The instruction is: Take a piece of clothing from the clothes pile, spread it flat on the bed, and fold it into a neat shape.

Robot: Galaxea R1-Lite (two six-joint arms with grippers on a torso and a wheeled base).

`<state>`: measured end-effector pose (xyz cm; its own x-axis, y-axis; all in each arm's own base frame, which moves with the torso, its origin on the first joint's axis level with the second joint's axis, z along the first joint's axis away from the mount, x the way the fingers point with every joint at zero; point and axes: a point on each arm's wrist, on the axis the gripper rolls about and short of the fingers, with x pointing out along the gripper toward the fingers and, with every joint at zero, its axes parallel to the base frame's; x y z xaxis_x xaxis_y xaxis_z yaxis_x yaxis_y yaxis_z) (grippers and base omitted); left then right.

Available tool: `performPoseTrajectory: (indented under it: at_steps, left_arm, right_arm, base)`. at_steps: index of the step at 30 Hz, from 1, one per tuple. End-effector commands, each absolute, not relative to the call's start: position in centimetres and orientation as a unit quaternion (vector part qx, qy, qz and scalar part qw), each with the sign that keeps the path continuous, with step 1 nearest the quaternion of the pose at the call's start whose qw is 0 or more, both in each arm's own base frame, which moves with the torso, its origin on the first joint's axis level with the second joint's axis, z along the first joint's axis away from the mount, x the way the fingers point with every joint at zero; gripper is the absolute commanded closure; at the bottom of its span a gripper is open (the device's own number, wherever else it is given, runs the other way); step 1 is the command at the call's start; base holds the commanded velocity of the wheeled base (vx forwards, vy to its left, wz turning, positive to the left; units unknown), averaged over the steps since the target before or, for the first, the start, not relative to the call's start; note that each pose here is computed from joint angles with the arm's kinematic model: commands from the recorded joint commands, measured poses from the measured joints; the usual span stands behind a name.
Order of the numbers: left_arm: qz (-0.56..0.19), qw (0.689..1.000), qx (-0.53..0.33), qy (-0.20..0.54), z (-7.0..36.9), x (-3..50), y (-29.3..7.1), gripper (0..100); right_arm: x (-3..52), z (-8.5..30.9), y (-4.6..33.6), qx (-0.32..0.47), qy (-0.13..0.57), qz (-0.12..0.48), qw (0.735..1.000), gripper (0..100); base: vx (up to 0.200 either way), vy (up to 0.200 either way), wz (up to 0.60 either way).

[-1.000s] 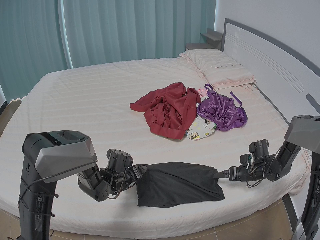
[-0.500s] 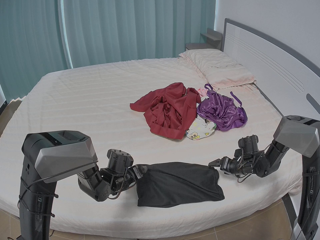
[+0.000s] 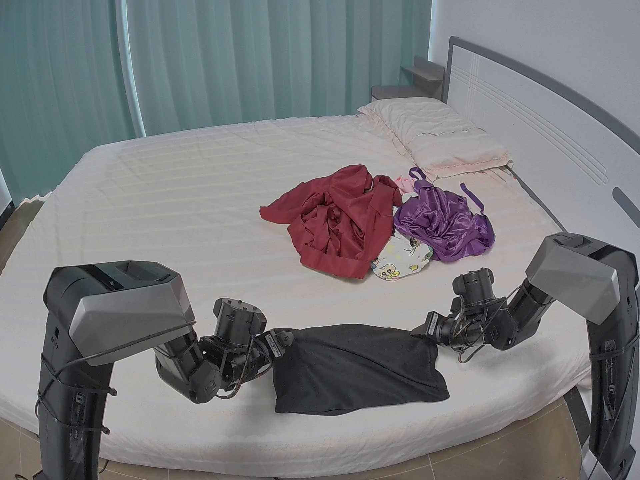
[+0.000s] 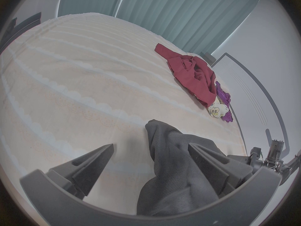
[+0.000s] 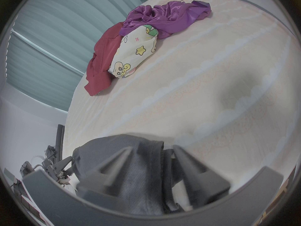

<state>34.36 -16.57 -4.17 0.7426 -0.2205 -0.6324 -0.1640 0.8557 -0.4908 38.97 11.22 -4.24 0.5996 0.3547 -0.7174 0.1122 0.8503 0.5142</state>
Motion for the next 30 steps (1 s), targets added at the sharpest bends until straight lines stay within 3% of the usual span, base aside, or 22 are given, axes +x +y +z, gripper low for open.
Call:
performPoseTrajectory:
  at_steps: [1,14,27,28,30]
  left_arm:
    - [-0.015,0.894,-0.268,0.358,-4.2,34.4,-16.5,0]
    - [-0.018,0.894,-0.266,0.360,-4.2,34.2,-16.7,0]
    - [-0.017,0.894,-0.263,0.363,-4.3,34.0,-16.7,0]
    - [-0.017,0.894,-0.263,0.363,-4.3,34.0,-16.7,0]
    - [-0.018,0.894,-0.264,0.362,-4.2,34.0,-16.7,0]
  right_arm:
    - [39.5,-5.0,11.4,0.264,0.441,0.066,0.855,100]
    - [41.3,-3.1,10.6,0.318,0.360,0.049,0.876,100]
    - [41.3,-4.6,10.6,0.304,0.362,0.053,0.879,100]
    - [41.3,-4.6,10.6,0.304,0.362,0.053,0.879,0]
    - [41.2,-5.1,10.5,0.290,0.363,0.054,0.884,0]
  base:
    - [0.000,0.000,0.00]
    - [0.000,0.000,0.00]
    - [0.000,0.000,0.00]
    - [0.000,0.000,0.00]
    - [0.000,0.000,0.00]
